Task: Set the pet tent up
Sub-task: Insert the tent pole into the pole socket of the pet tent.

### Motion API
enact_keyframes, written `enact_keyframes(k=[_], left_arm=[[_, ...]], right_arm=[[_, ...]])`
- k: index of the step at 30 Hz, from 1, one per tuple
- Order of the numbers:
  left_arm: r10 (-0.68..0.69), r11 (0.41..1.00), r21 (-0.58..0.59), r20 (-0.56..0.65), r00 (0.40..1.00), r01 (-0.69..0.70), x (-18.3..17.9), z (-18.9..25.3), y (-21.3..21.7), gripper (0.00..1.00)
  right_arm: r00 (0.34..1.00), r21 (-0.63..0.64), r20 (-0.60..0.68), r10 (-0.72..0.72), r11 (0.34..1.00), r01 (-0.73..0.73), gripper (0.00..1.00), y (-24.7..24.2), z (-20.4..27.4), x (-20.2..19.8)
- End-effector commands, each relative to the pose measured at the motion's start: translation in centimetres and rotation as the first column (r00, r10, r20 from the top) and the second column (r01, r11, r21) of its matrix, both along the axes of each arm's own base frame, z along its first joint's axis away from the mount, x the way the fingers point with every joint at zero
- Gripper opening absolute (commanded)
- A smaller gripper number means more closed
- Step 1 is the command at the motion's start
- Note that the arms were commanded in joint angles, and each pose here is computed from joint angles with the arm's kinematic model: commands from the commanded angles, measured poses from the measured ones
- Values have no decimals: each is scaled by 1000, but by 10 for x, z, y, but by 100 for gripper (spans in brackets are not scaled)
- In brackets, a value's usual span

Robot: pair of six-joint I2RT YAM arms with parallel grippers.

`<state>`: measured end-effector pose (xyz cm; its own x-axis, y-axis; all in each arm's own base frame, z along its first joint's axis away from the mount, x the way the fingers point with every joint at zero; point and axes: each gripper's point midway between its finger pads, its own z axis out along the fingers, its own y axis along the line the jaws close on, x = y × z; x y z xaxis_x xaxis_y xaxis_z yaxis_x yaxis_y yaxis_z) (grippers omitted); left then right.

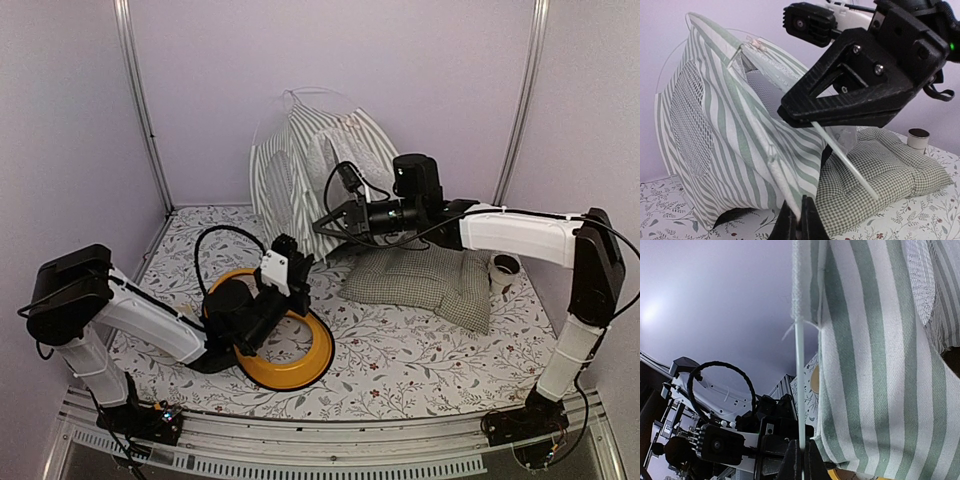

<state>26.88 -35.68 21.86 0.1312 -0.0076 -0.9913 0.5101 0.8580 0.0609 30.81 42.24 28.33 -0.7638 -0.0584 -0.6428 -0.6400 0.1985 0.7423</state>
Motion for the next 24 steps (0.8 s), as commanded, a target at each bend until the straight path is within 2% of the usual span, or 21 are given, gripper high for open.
enact_keyframes(k=[1, 4, 8, 12, 24], left_arm=[[-225, 954, 179, -106, 968, 241, -60, -65, -38, 0], [-243, 952, 158, -132, 961, 262, -63, -69, -36, 0], [-326, 922, 156, -182, 928, 355, -78, -81, -42, 0], [-362, 909, 148, -187, 913, 390, -87, -82, -45, 0], [-337, 902, 194, -242, 910, 386, -113, -115, -45, 0]], right_arm=[[956, 222, 207, -206, 962, 159, 0, -11, 83, 56], [971, 167, 178, -160, 977, 131, 0, -3, 56, 44], [978, 117, 157, -135, 986, 117, 0, -1, 32, 29], [968, 139, 191, -161, 981, 135, 0, -3, 45, 26], [928, 201, 286, -240, 962, 187, 0, -9, 83, 47]])
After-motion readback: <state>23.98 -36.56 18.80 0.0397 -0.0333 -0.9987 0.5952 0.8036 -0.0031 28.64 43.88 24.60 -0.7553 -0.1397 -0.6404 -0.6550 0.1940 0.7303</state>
